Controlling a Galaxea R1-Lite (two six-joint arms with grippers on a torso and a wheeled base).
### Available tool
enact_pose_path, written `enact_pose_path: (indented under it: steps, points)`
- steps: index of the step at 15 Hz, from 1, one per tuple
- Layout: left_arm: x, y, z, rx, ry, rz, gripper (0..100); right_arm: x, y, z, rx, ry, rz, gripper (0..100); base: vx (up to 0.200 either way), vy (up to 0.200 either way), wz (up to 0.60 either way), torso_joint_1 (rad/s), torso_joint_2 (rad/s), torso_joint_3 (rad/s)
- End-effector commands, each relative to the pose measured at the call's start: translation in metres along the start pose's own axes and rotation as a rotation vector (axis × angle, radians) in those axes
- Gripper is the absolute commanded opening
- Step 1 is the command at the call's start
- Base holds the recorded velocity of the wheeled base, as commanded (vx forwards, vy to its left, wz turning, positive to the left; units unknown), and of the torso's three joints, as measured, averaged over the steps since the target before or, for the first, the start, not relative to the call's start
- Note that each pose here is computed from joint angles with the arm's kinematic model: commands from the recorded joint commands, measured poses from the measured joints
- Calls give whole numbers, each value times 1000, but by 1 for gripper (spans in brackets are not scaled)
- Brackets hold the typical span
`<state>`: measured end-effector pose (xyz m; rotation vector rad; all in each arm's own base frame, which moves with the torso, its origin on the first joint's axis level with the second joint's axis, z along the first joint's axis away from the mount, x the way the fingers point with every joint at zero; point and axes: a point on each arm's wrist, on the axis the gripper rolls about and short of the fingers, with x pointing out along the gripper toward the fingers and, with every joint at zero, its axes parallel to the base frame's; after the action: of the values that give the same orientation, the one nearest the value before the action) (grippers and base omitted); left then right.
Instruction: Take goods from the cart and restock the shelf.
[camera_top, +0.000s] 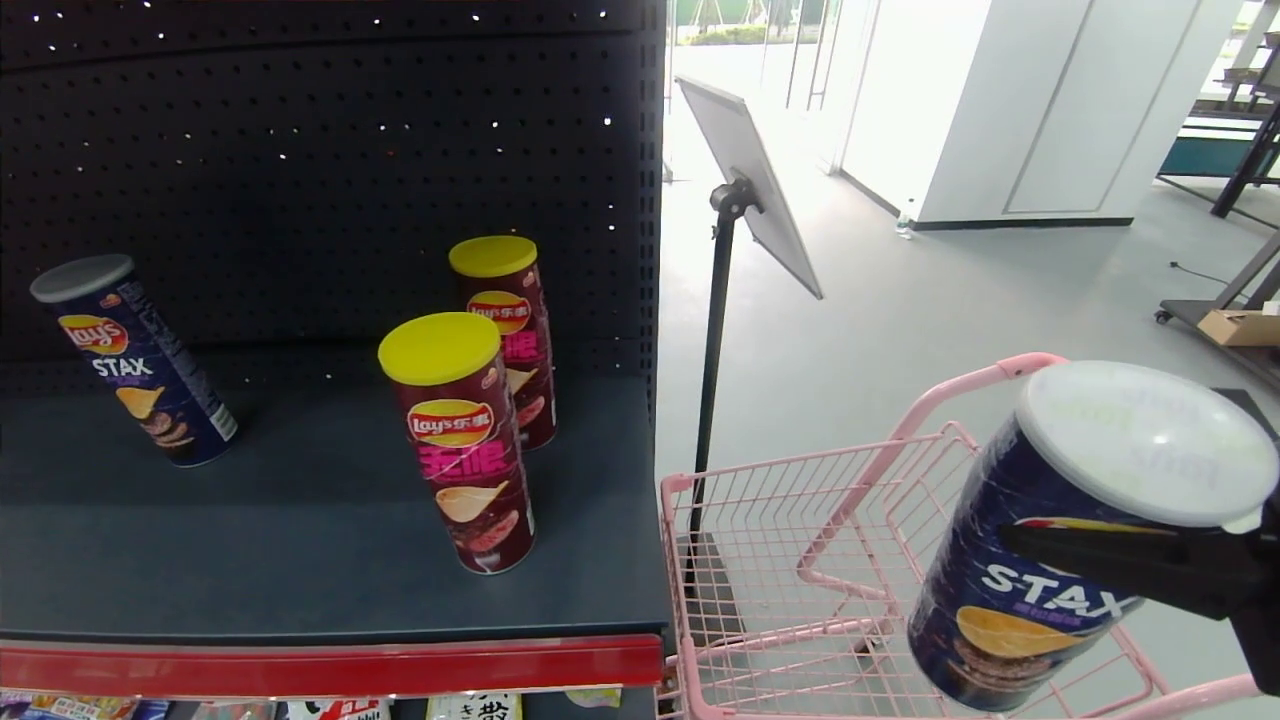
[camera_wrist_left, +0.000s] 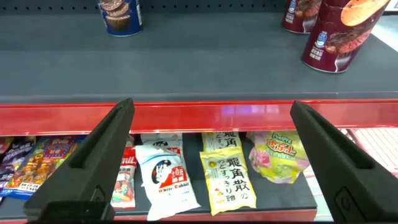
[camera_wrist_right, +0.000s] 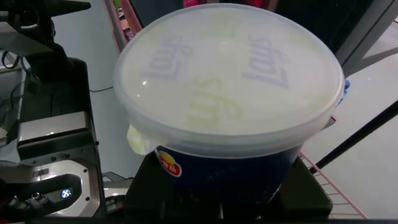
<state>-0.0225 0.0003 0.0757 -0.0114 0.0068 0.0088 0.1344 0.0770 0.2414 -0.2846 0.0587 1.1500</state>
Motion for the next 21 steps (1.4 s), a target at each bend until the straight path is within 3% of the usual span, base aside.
enact_pose_path:
  steps: [1,7,16,21]
  points:
    - [0,0,0,-1,1,0,100,-4,2,3,-11,-7,-25,0,0,0,0,0,0,0]
    - [0,0,0,1,1,0,100,-8,1,13,-41,-18,-99,0,0,0,0,0,0,0]
    - [0,0,0,2,1,5,100,-17,8,15,-52,-36,-110,0,-200,0,0,4,1,-1]
    - [0,0,0,4,1,4,100,-16,6,15,-51,-34,-109,0,0,0,0,0,0,0]
